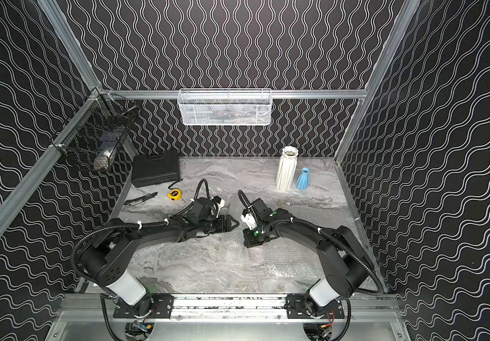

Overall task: Unwrap the vase from the bubble wrap
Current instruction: Unwrap the bubble wrap at the center of the board.

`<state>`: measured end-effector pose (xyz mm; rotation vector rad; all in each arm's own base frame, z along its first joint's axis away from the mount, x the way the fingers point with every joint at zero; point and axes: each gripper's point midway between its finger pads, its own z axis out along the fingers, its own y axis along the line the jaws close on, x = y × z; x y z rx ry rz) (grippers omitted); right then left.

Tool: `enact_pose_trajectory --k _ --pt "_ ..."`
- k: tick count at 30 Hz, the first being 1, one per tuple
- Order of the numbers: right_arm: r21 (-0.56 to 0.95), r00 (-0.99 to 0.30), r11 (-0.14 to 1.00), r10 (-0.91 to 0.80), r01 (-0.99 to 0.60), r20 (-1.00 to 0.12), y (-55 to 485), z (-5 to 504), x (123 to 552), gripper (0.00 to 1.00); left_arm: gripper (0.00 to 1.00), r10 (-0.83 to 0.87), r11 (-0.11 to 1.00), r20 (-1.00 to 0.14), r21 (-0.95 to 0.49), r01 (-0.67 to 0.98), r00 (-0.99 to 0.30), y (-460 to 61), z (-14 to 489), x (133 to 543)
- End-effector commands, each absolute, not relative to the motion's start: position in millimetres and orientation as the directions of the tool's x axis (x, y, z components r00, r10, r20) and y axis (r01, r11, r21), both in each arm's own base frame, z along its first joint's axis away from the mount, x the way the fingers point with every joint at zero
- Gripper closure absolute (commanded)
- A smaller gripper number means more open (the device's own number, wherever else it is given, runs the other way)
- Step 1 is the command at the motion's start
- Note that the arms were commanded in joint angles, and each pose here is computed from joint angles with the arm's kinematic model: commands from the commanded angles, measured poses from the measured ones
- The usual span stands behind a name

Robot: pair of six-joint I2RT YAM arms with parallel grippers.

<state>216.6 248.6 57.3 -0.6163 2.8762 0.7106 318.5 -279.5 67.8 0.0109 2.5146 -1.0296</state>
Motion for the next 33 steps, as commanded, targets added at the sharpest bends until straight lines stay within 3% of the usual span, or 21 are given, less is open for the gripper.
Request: enact_pose_trajectory --k 1,8,18,27,33 --pt "0.454 -0.904 0.781 -0.374 -0.429 -0.209 253 61 214 0.96 0.23 -0.127 0.8 -0.314 -0.593 0.09 -0.941 -260 40 302" --pt "0.406 -0.932 0.847 -0.258 -0.345 -0.253 245 67 236 0.67 0.23 -0.121 0.787 -0.316 -0.608 0.103 -0.941 -262 47 301" --pt "0.347 -0.951 0.921 -0.068 -0.175 -0.301 214 75 268 0.36 0.23 -0.132 0.771 -0.311 -0.629 0.1 -0.941 -262 54 295" --pt "0.424 -0.968 0.903 0.046 -0.065 -0.247 195 70 282 0.37 0.23 -0.15 0.773 -0.305 -0.629 0.081 -0.94 -255 53 288" --pt "0.484 -0.98 0.873 0.037 -0.062 -0.194 205 59 278 0.52 0.23 -0.177 0.793 -0.314 -0.606 0.053 -0.933 -245 50 286"
